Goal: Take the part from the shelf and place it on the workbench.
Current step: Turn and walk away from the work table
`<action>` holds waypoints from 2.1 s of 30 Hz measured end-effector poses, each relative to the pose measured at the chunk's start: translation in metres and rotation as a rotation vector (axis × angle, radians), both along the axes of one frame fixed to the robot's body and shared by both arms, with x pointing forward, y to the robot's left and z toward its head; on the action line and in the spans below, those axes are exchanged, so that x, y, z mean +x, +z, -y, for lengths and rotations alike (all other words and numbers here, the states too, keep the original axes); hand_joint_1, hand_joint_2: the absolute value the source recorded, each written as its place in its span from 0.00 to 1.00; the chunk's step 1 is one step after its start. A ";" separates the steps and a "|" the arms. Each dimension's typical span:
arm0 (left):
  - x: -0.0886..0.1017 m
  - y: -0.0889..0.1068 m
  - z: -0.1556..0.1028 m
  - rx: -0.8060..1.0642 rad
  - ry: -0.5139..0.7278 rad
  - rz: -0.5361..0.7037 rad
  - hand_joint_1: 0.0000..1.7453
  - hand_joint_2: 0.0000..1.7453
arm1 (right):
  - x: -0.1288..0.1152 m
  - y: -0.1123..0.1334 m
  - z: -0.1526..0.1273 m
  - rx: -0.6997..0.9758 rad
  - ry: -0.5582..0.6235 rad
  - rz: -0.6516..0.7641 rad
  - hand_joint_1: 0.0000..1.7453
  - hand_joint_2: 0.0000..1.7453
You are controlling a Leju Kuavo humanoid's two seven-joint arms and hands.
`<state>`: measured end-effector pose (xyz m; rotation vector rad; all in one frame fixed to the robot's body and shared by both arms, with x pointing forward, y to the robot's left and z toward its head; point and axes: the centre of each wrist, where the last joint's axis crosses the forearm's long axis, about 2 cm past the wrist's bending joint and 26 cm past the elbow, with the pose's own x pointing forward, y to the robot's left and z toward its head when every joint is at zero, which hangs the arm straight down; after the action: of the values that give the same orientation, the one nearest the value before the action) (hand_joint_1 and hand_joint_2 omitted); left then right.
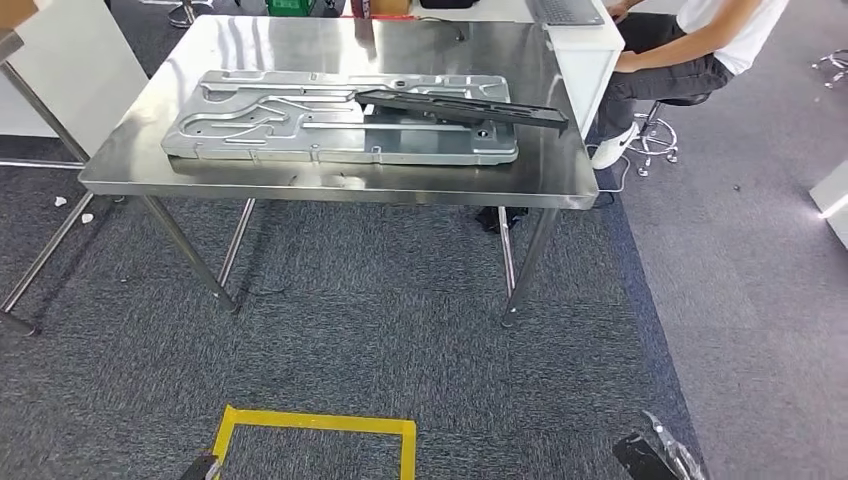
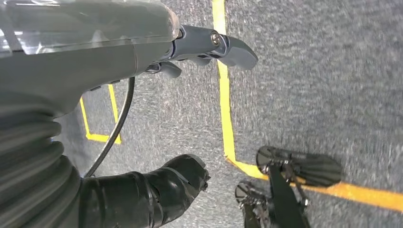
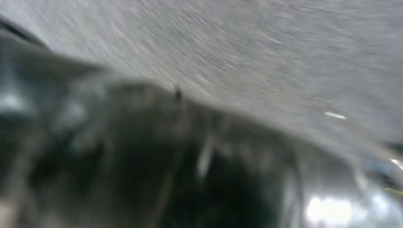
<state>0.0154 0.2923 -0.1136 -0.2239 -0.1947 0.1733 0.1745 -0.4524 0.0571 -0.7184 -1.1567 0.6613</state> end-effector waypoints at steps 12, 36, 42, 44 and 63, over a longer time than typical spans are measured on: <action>-0.008 0.000 0.020 0.009 -0.058 0.006 0.00 1.00 | -0.131 -0.153 -0.051 0.666 -0.758 -0.563 0.00 0.00; -0.003 0.001 0.035 0.012 -0.040 0.015 0.00 1.00 | -0.137 -0.169 -0.142 0.970 -0.824 -0.632 0.00 0.00; -0.001 0.001 0.033 0.015 -0.041 0.012 0.00 1.00 | -0.139 -0.169 -0.152 1.075 -0.787 -0.697 0.00 0.00; 0.001 0.001 0.033 0.015 -0.041 0.014 0.00 1.00 | -0.140 -0.169 -0.154 1.087 -0.782 -0.705 0.00 0.00; 0.003 0.001 0.034 0.003 -0.041 0.027 0.00 0.00 | -0.142 -0.170 -0.156 1.146 -0.776 -0.723 0.00 0.00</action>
<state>0.0187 0.2588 -0.1126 -0.2267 -0.2174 0.1295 0.0326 -0.2966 -0.1125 0.1181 -0.3588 -0.4173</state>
